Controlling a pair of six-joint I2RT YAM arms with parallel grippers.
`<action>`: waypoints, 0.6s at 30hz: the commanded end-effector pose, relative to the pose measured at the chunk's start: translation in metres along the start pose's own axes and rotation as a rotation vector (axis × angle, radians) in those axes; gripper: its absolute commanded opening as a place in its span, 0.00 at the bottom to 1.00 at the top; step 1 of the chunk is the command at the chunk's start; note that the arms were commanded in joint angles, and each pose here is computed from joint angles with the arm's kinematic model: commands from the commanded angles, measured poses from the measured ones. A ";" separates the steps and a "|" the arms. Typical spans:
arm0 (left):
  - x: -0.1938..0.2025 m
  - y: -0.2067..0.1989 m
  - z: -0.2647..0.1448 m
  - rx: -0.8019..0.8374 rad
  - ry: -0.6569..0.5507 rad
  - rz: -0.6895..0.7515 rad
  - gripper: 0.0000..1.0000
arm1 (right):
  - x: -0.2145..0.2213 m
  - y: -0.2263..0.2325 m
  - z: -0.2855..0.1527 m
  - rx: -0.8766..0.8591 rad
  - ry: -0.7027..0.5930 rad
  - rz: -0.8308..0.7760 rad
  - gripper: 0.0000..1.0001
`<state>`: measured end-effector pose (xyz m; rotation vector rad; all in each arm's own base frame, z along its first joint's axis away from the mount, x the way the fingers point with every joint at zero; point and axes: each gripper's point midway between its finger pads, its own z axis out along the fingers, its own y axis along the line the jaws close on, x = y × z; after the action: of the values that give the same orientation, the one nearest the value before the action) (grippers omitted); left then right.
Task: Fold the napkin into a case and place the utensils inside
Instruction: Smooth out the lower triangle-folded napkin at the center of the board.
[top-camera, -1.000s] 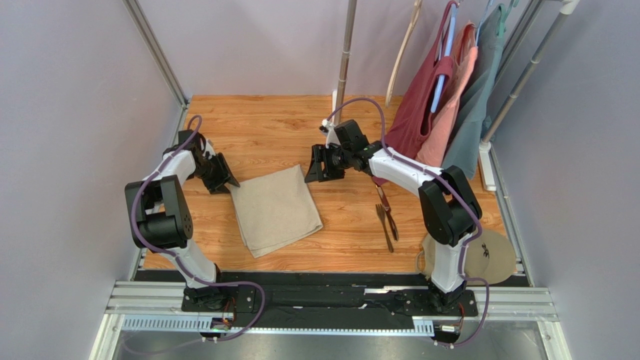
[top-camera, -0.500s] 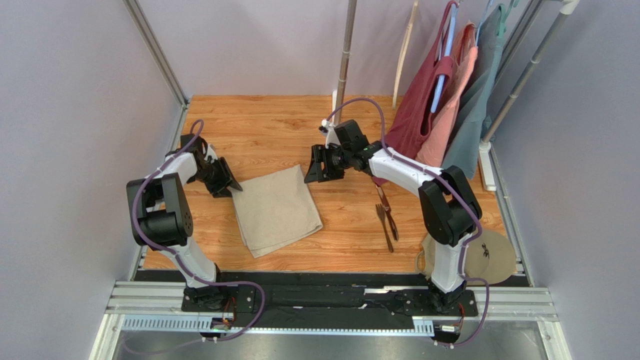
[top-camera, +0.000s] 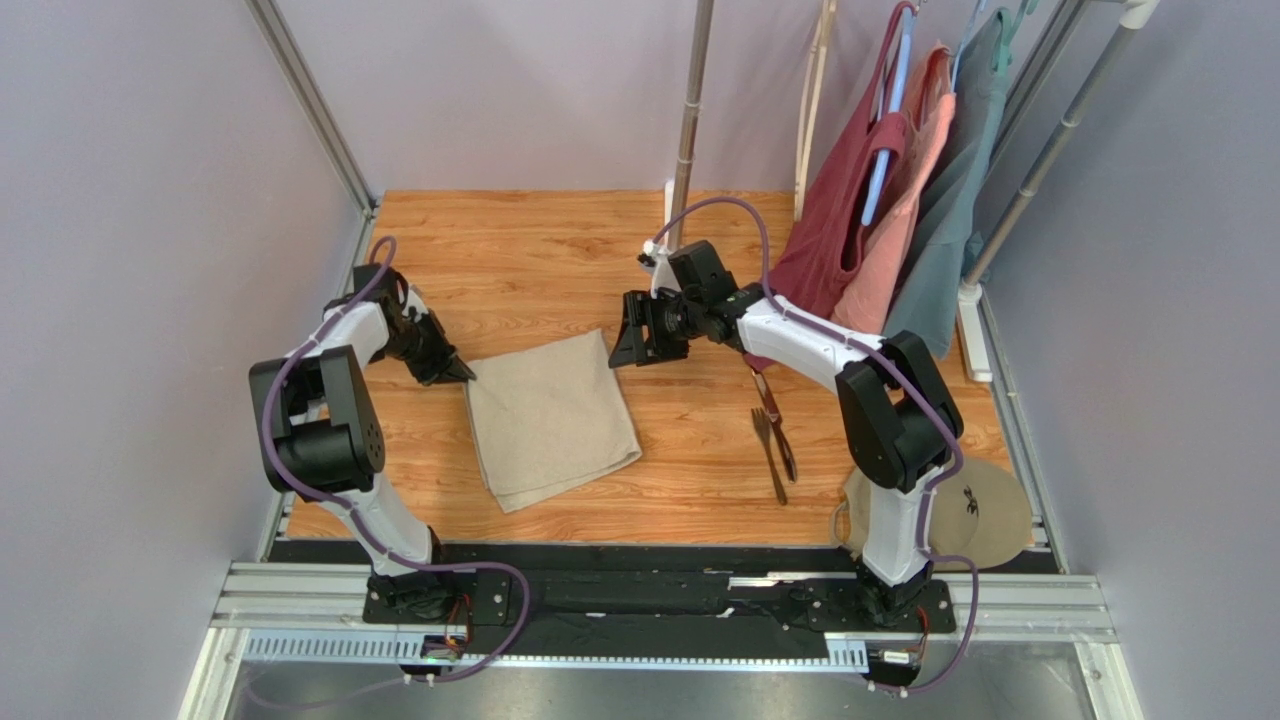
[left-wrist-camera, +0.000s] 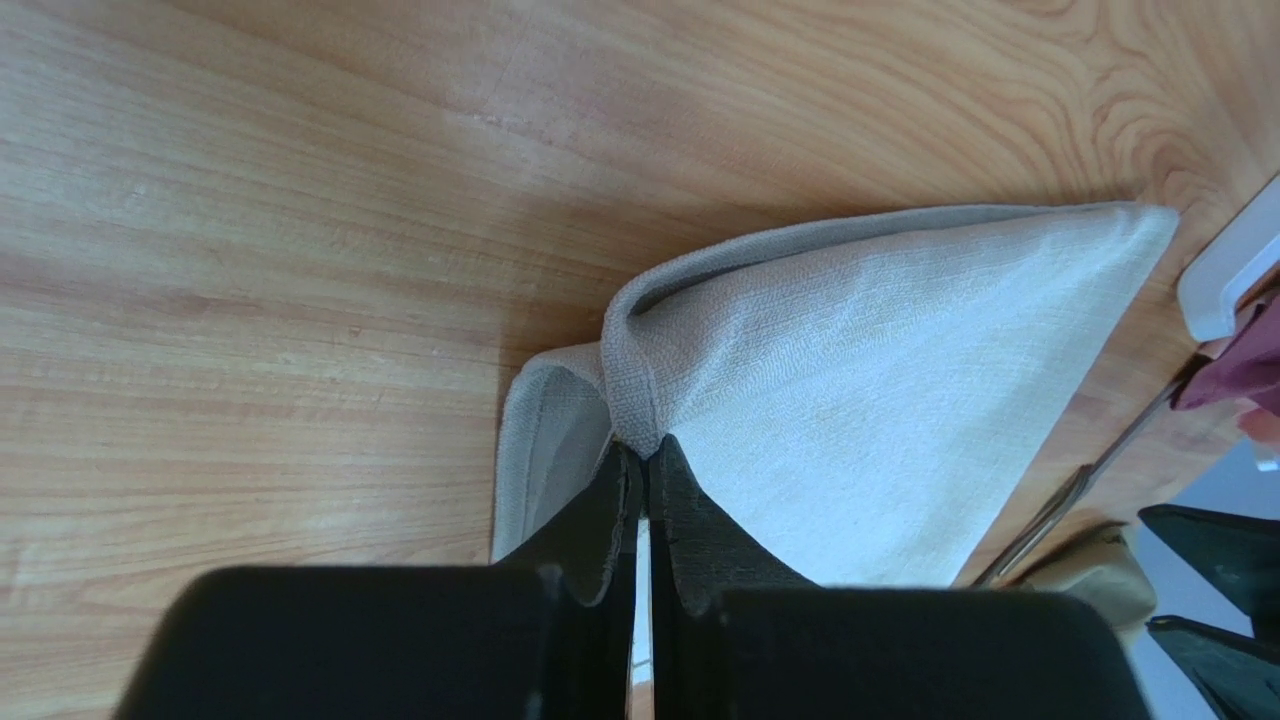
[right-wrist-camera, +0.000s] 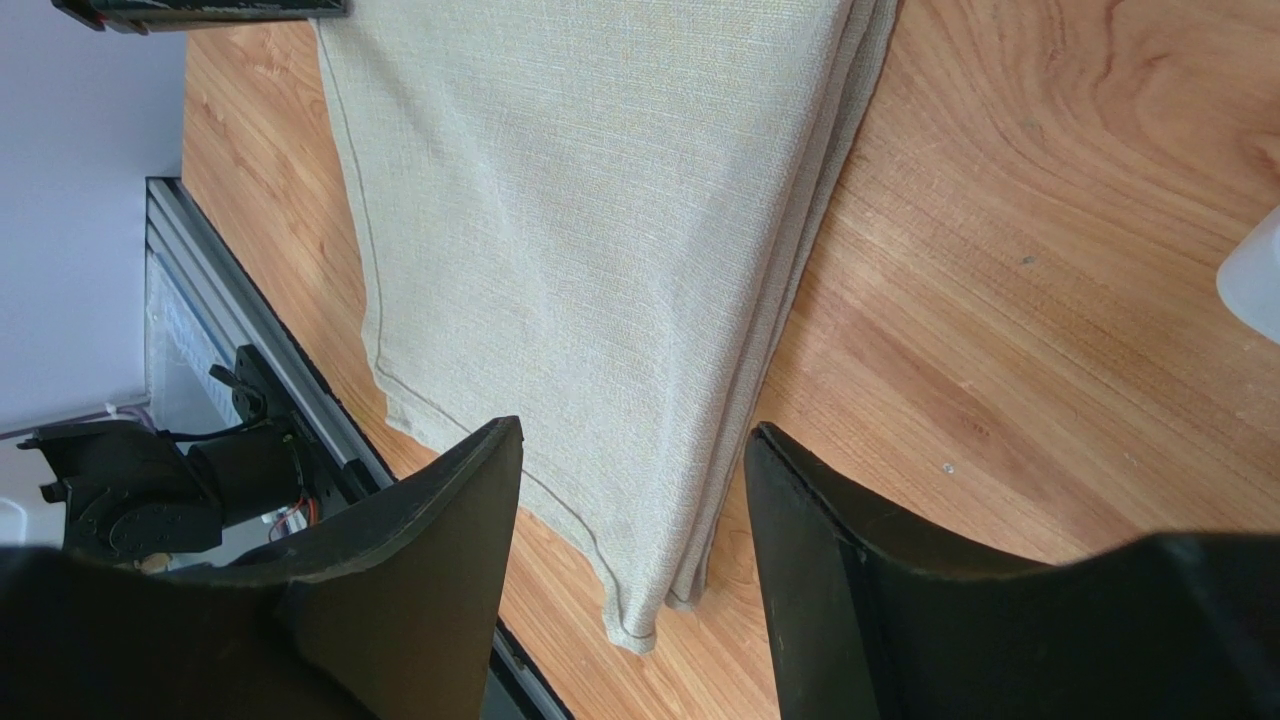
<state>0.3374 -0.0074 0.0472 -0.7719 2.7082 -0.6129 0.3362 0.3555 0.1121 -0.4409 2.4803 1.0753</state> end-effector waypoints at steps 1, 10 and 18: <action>-0.038 -0.016 -0.019 0.032 -0.109 0.017 0.00 | -0.001 -0.002 0.011 -0.023 -0.006 -0.016 0.60; -0.048 -0.012 0.019 0.097 -0.008 -0.014 0.00 | -0.001 -0.004 0.020 -0.027 0.013 -0.012 0.60; -0.039 0.016 -0.014 -0.126 -0.085 0.018 0.65 | 0.001 -0.006 0.026 -0.028 0.031 0.006 0.60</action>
<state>0.3708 0.0135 0.0330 -0.8212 2.7081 -0.5864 0.3353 0.3577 0.0757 -0.4346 2.5579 1.0734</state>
